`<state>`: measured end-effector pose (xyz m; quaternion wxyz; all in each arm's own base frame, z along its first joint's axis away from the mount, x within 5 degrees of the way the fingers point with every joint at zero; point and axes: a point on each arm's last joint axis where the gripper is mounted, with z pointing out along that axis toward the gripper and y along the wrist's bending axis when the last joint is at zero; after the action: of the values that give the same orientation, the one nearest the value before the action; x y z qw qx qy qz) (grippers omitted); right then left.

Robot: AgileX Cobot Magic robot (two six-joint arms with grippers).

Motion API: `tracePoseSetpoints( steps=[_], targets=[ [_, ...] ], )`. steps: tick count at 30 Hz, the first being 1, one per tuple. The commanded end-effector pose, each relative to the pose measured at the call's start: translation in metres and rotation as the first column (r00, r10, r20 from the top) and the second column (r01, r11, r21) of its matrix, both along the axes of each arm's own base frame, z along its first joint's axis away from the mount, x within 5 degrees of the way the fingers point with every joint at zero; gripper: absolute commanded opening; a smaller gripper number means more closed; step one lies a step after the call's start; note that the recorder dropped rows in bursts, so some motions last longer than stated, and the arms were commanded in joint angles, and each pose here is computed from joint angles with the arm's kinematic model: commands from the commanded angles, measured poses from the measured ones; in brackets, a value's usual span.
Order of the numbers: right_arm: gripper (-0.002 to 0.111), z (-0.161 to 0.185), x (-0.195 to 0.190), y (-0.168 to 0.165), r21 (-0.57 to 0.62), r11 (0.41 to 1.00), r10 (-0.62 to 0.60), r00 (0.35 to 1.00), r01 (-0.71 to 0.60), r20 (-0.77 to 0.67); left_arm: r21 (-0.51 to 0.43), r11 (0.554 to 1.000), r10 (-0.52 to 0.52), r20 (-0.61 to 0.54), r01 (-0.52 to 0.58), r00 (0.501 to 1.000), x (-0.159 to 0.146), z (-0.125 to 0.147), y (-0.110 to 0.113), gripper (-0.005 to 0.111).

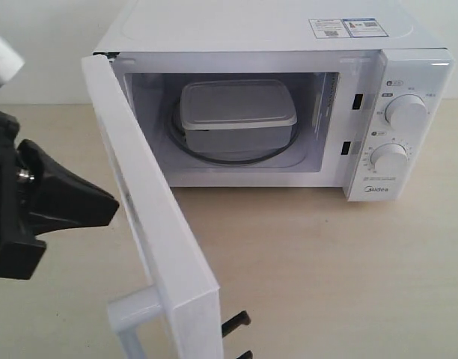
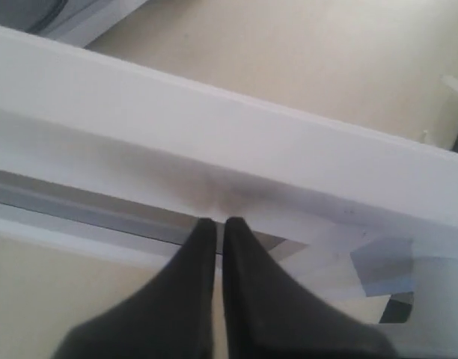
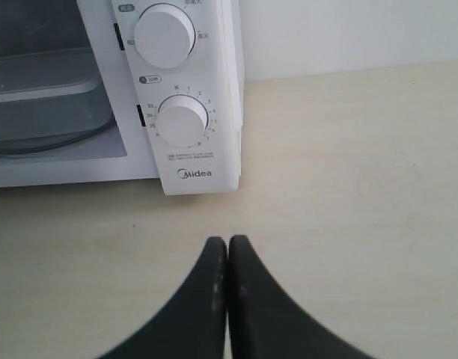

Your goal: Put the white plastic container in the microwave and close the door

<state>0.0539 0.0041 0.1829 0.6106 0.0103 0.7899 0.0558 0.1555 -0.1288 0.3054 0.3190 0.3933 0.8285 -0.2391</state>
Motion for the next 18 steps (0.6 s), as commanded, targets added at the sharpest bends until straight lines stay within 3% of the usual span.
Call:
tracePoseSetpoints(
  steps=[1, 8, 15, 18],
  targets=[
    [0.000, 0.001, 0.000, 0.000, 0.005, 1.000, -0.003, 1.000, 0.003, 0.015, -0.016, 1.000, -0.024, -0.009, 0.024, 1.000, 0.010, -0.008, -0.021, 0.004],
    [0.000, 0.001, 0.000, 0.000, 0.005, 1.000, -0.003, 1.000, 0.003, 0.015, -0.047, 0.994, -0.092, 0.041, 0.094, 0.995, 0.024, 0.017, -0.051, 0.004],
    [0.000, 0.001, 0.000, 0.000, 0.005, 1.000, -0.003, 1.000, 0.003, 0.017, -0.069, 0.983, -0.165, 0.070, 0.170, 0.984, 0.011, 0.055, -0.048, 0.004],
    [0.000, 0.006, 0.001, 0.000, 0.022, 1.000, -0.004, 0.998, 0.002, 0.065, -0.095, 0.980, -0.159, 0.138, 0.173, 0.978, -0.001, 0.072, -0.038, 0.004]
  ],
)
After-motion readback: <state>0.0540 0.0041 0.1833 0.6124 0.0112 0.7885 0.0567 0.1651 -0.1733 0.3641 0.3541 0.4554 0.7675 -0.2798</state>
